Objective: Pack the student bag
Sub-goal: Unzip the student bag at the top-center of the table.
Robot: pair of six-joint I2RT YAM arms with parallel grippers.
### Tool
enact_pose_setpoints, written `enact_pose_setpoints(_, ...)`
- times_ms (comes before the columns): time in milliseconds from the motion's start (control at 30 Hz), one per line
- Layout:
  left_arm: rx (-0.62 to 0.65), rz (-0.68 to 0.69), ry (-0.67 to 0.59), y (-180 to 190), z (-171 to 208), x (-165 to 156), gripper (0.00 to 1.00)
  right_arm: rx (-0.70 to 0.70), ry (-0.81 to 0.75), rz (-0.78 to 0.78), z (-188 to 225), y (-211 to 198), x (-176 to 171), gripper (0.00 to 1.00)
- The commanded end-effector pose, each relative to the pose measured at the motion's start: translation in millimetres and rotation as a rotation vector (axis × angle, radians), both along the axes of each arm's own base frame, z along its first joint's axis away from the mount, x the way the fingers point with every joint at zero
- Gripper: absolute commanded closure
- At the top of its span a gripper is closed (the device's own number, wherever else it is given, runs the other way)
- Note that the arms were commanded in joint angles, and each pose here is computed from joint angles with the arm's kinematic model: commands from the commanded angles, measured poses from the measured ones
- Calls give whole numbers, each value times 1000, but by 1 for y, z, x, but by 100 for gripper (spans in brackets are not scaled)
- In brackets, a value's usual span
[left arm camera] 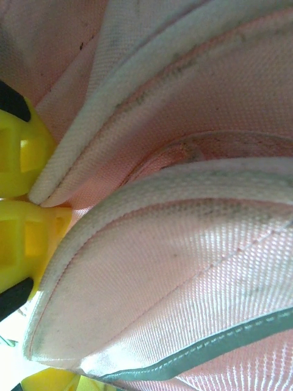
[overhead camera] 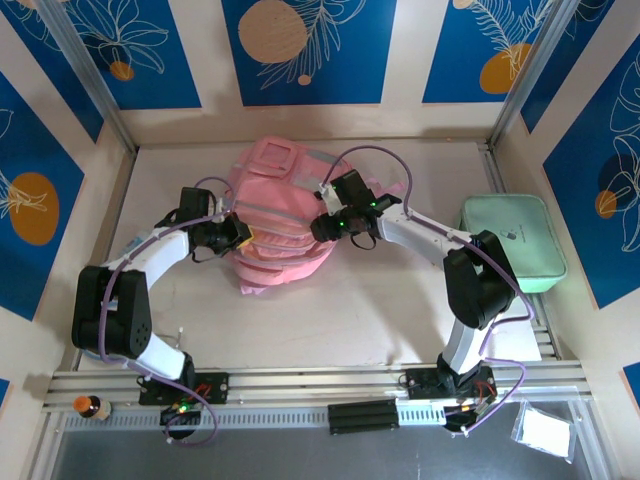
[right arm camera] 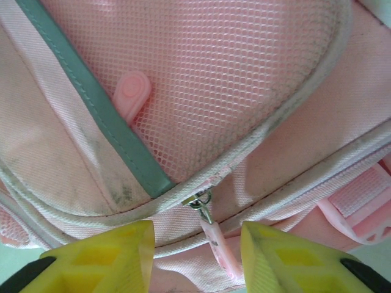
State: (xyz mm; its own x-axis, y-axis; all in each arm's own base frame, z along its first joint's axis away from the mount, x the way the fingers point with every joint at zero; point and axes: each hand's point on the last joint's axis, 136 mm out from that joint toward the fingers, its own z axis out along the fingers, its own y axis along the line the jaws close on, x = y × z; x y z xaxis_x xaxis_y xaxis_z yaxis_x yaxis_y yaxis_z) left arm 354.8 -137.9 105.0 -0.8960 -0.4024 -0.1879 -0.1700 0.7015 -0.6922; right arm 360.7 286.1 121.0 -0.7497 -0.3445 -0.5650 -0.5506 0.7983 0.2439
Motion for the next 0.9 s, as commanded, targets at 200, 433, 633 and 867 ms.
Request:
enact_pose_setpoints(200, -20, -10, -20, -2, 6, 2, 100, -92, 11, 6, -15, -2, 4, 72)
enact_pose_setpoints(433, -43, 23, -30, -3, 15, 3, 100, -121, -20, 41, -20, -4, -7, 94)
enact_pose_setpoints(633, -88, 76, -31, -7, 17, 6, 100, -74, -64, 128, -13, 3, -27, 100)
enact_pose_setpoints(867, -114, 160, -36, -14, 16, 14, 100, -26, -75, 245, -8, 18, -53, 100)
